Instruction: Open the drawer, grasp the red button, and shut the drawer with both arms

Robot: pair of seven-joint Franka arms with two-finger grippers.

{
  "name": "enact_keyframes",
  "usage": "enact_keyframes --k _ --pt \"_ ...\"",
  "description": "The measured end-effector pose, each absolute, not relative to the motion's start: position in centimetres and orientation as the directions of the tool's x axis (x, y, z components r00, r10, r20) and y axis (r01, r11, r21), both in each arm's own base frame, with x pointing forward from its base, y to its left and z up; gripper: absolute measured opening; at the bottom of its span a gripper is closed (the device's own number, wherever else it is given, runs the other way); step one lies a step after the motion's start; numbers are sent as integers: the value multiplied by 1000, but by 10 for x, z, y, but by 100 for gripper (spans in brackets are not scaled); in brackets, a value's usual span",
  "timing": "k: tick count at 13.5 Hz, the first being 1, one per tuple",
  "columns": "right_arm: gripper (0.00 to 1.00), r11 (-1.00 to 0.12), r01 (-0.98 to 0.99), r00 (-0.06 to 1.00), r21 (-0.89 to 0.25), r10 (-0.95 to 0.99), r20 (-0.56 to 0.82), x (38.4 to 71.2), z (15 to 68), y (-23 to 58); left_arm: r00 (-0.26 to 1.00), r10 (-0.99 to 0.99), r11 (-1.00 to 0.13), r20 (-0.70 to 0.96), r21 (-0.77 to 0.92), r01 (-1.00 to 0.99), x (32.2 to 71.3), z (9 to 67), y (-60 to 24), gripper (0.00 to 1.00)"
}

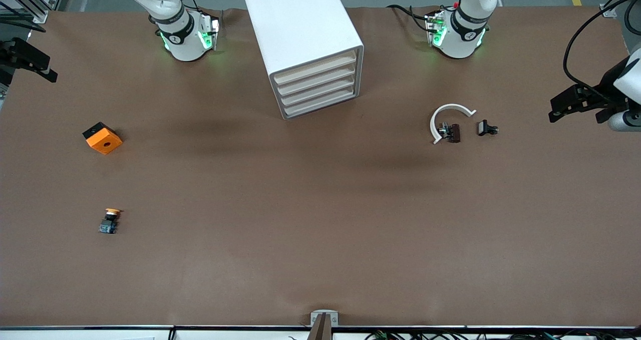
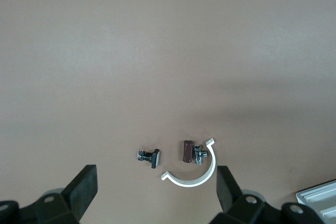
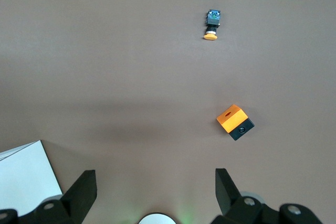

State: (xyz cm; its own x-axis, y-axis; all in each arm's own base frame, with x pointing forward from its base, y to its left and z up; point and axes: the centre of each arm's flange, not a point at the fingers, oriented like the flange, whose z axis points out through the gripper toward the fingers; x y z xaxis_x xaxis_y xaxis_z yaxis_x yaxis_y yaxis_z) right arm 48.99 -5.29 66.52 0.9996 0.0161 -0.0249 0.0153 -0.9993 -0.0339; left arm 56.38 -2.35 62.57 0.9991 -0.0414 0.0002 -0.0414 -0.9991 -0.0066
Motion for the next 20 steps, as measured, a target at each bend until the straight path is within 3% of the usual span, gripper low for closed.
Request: enact_keyframes --k 8,20 --pt "100 -999 11 1000 -35 12 -25 490 665 -55 999 -39 -999 -30 -7 -39 568 613 -23 100" --pt "100 -999 9 1000 -35 10 -25 490 665 -56 940 248 -968 -233 -12 252 618 459 -124 100"
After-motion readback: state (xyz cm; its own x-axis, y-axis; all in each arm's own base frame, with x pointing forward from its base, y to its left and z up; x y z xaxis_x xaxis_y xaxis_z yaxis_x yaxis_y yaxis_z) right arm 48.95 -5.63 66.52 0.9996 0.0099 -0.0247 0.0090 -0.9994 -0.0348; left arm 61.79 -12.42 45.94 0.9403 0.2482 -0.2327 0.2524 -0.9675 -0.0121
